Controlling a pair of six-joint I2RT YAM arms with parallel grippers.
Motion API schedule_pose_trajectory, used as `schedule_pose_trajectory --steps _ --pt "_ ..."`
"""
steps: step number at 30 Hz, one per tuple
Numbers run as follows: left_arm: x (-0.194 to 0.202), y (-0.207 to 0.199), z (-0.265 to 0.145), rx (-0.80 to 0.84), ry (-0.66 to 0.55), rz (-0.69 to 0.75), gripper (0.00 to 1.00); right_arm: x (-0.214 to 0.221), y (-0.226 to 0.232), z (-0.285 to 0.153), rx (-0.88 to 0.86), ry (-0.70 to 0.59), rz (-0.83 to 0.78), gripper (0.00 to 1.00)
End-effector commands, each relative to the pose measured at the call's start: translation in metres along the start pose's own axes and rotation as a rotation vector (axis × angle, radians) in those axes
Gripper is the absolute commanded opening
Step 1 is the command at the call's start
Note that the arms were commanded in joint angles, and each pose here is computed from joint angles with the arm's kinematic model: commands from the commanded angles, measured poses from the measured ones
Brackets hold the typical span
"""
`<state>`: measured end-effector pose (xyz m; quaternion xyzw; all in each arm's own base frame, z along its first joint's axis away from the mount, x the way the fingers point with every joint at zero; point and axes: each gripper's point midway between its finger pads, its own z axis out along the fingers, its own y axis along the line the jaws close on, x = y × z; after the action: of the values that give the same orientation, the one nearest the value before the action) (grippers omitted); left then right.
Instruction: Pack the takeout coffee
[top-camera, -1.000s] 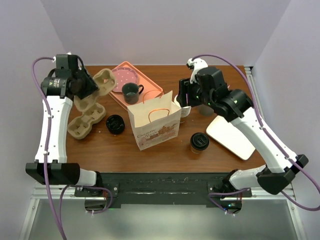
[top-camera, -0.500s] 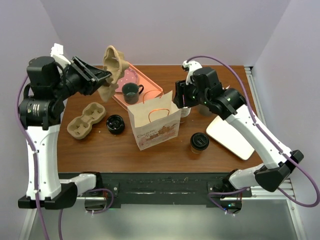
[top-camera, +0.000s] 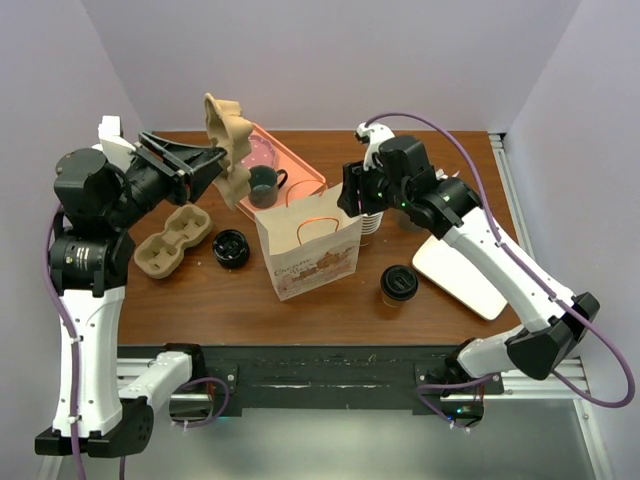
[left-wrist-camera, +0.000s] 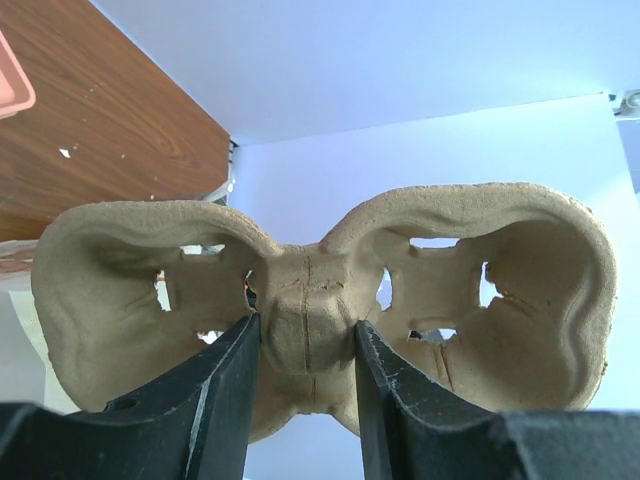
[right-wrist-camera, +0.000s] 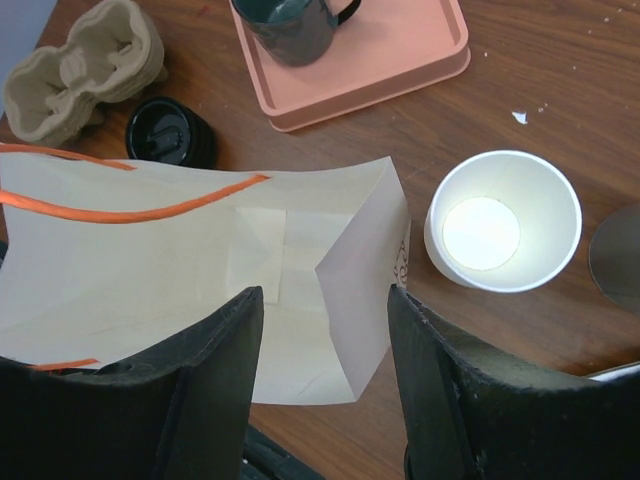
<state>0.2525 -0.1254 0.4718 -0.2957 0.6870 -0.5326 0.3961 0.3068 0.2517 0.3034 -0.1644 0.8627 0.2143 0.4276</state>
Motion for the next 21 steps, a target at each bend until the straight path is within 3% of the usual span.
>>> schedule_pose_trajectory --steps 1,11,13,15,19,21 --pt "0.019 -0.017 -0.01 0.09 0.088 -0.054 0.29 0.003 0.002 0.009 -0.014 -0.007 0.015 0.56" --pt "0.029 0.003 -0.002 0.074 0.127 -0.061 0.28 0.012 0.0 0.021 0.0 0.028 0.031 0.55" --pt "0.033 0.01 0.003 0.066 0.141 -0.065 0.28 0.012 -0.001 0.023 0.001 0.029 0.041 0.5" --pt "0.039 0.009 0.006 0.083 0.158 -0.073 0.27 0.012 0.0 0.025 0.0 0.023 0.057 0.44" --pt "0.057 0.006 0.016 0.095 0.197 -0.079 0.27 0.012 0.008 0.025 -0.028 0.028 0.097 0.18" --pt "0.071 0.003 0.022 0.104 0.232 -0.088 0.27 0.011 0.01 0.023 -0.033 0.022 0.13 0.13"
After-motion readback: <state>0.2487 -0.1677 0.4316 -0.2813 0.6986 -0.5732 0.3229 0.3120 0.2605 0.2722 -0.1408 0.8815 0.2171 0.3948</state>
